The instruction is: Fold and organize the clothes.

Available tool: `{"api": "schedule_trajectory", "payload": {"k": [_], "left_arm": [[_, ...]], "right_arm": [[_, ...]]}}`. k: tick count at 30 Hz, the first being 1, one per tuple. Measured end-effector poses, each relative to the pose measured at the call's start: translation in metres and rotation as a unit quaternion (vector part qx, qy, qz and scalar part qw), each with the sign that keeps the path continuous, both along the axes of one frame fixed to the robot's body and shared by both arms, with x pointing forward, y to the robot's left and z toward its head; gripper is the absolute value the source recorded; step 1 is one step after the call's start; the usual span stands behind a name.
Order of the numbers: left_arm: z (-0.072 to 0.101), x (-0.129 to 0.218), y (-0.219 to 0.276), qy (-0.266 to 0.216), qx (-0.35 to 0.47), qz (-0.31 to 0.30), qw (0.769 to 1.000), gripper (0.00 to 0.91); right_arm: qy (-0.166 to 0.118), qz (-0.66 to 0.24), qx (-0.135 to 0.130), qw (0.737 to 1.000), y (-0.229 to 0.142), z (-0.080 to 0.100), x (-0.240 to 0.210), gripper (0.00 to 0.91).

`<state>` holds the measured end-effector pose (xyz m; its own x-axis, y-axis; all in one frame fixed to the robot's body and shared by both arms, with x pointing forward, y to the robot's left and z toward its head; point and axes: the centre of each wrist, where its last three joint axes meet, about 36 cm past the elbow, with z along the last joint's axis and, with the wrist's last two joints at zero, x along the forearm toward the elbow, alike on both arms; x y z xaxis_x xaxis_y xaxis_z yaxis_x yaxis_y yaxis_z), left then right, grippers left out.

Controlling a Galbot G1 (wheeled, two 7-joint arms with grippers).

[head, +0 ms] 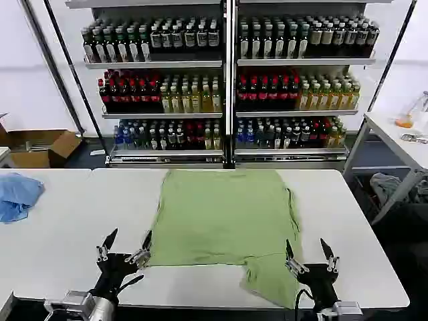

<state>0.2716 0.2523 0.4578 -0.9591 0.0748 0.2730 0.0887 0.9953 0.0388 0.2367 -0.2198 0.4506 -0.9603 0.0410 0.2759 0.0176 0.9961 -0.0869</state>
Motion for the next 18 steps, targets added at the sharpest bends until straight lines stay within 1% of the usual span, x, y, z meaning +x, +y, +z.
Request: {"api": "schedule_trajectory", "payload": {"k": [8, 12, 16, 17, 18], "left_arm": [[-0.028, 0.02, 0.013, 0.085, 0.047, -0.011, 0.995, 0.907], [-0.042, 0.028, 0.022, 0.115, 0.065, -0.008, 0.991, 0.907], [-0.051, 0.034, 0.028, 0.137, 0.074, -0.008, 0.988, 0.907], [-0.053, 0.035, 0.03, 0.141, 0.076, -0.009, 0.987, 0.373], [-0.054, 0.036, 0.03, 0.144, 0.076, -0.01, 0.987, 0.151]], "right_arm": [[0.068, -0.006, -0.021, 0.997, 0.006, -0.025, -0.02, 0.907], [0.09, -0.007, -0.026, 0.996, 0.011, -0.036, -0.027, 0.907], [0.109, -0.005, -0.024, 0.994, 0.018, -0.045, -0.031, 0.907], [0.114, -0.004, -0.023, 0.993, 0.02, -0.047, -0.032, 0.645], [0.118, -0.004, -0.022, 0.993, 0.021, -0.049, -0.033, 0.504]]}}
